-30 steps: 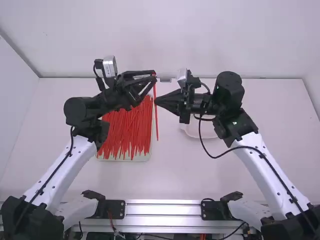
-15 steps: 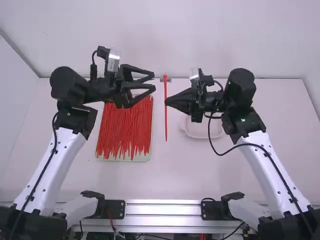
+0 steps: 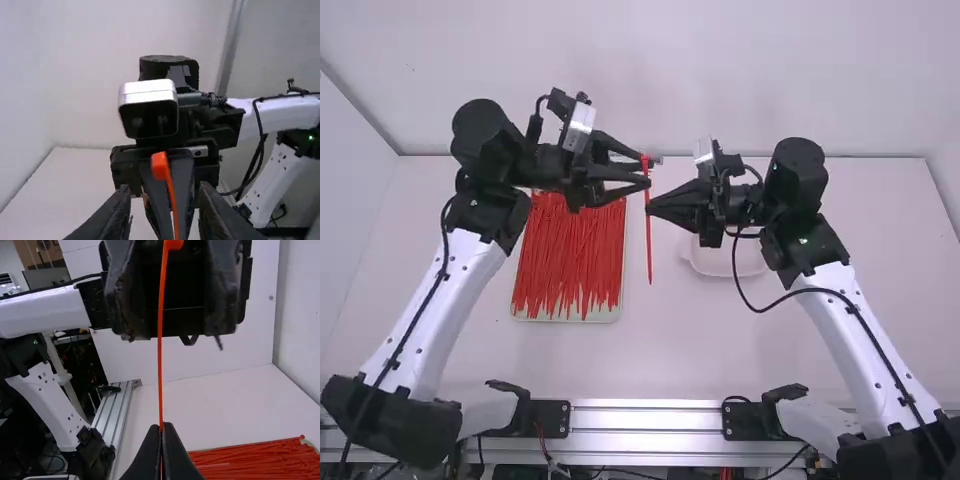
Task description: Fasten the cable tie
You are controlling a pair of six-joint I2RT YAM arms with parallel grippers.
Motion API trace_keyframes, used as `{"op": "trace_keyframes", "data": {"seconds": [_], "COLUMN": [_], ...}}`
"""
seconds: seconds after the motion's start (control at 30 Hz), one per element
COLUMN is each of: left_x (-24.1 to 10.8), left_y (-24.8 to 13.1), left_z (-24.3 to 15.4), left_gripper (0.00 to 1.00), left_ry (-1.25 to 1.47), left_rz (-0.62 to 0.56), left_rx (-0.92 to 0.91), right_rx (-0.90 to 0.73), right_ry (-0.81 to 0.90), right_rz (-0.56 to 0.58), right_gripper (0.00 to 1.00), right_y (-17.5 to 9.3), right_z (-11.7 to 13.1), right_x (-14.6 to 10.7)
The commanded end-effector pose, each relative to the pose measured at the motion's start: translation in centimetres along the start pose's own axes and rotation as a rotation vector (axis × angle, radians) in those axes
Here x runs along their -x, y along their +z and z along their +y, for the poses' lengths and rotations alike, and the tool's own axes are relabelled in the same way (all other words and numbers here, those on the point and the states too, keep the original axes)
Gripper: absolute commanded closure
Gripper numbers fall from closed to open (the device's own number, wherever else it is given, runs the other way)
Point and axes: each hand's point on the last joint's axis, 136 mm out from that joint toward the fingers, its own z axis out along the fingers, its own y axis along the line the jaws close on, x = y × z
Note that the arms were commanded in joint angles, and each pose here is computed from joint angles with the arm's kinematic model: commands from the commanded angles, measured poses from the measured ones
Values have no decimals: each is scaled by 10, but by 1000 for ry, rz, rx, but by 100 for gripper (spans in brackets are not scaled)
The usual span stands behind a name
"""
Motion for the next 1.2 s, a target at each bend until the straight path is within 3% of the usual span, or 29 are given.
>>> {"op": "trace_keyframes", "data": {"seconds": [0.0,0.23,0.47,0.5,0.53,0.57,0.87,1.0,1.17], "left_x": [7,11,11,11,12,14,30,37,42], "left_y": [4,5,3,3,3,0,-32,-38,-38], "left_z": [-8,0,4,4,9,15,53,65,103], "left_gripper": [72,98,98,98,98,98,98,98,98], "left_ry": [50,20,13,14,-2,-21,-106,-150,-291], "left_rz": [-3,-20,-25,-25,-33,-42,-76,-70,-85], "left_rx": [-36,-5,19,18,44,76,219,201,200], "right_rx": [13,5,2,2,-7,-25,-52,-64,-64], "right_ry": [-57,-57,-95,-101,-104,-104,-29,-7,-246], "right_rz": [-14,-15,-26,-27,-29,-32,-35,-20,-10], "right_gripper": [100,100,100,92,53,1,1,2,1], "right_y": [-3,-5,-6,-6,-6,-7,-9,-12,-21], "right_z": [11,9,9,9,7,4,-1,-5,-7], "right_x": [17,17,21,22,23,24,23,16,15]}}
